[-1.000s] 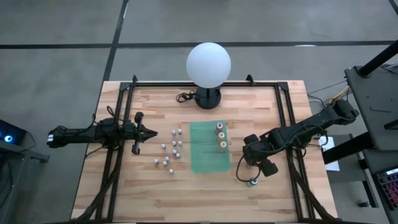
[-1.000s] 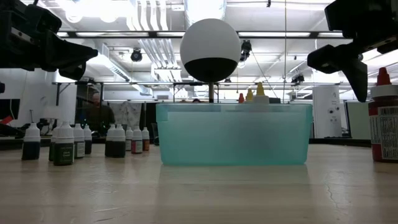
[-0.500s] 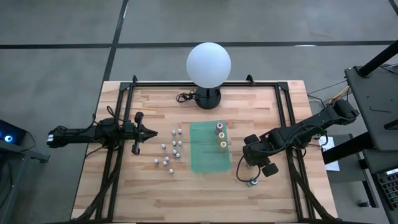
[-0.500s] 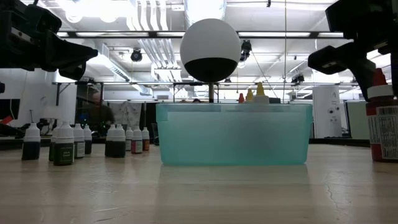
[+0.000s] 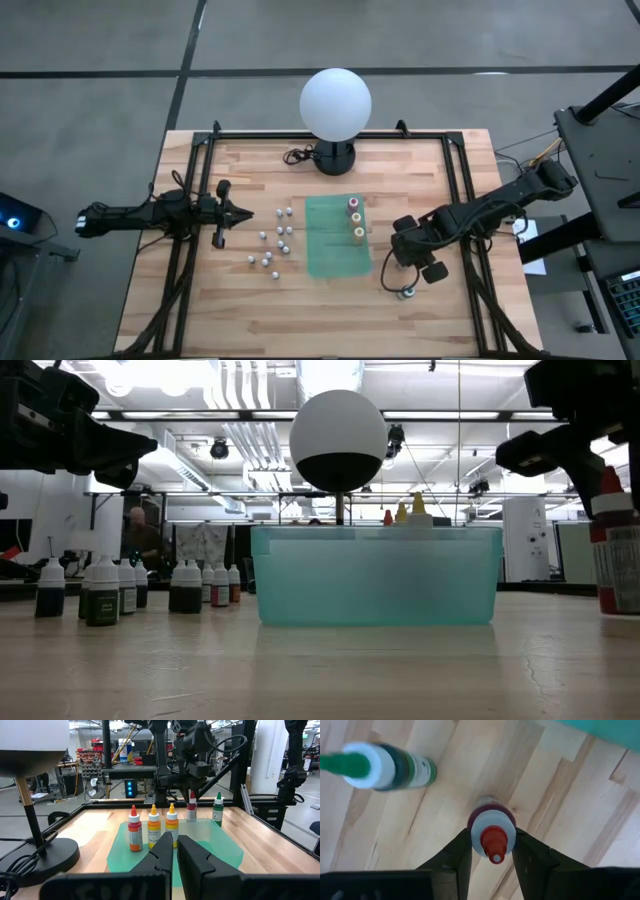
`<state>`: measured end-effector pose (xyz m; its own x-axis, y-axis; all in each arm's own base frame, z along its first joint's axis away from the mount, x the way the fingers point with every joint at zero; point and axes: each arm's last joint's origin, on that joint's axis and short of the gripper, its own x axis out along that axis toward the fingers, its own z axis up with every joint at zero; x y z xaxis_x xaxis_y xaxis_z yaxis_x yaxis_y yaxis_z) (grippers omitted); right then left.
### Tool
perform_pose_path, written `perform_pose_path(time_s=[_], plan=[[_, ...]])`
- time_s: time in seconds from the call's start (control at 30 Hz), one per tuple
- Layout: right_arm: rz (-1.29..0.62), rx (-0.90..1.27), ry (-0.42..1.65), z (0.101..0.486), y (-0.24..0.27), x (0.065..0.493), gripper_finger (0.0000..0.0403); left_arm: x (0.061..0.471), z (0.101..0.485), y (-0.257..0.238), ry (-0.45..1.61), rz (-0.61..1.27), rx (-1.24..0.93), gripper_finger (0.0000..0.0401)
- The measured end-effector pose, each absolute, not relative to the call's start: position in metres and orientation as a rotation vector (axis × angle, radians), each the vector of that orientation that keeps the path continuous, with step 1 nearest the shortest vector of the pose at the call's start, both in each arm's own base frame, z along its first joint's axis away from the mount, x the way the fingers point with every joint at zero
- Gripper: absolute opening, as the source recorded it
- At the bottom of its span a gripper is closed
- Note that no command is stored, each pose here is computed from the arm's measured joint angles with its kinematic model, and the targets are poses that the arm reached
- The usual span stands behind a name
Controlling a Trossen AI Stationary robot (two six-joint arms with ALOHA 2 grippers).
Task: Pick & Place food coloring
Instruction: Put the large red food coloring bottle into the green bin
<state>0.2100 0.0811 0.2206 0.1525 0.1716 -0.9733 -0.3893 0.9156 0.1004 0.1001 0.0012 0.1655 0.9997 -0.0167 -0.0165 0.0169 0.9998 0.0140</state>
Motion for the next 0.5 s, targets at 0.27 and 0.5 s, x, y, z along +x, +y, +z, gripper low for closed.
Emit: perform_pose_path(time_s=[0.27,0.5], plan=[[0.412,-0.183,1.302,0.246,0.084,0.218,0.0118,0.100,0.165,0.001,0.016,-0.017,0.014,0.0000],[0.415,-0.177,1.243,0.272,0.086,0.225,0.0112,0.100,0.165,0.001,0.016,-0.017,0.014,0.0000]])
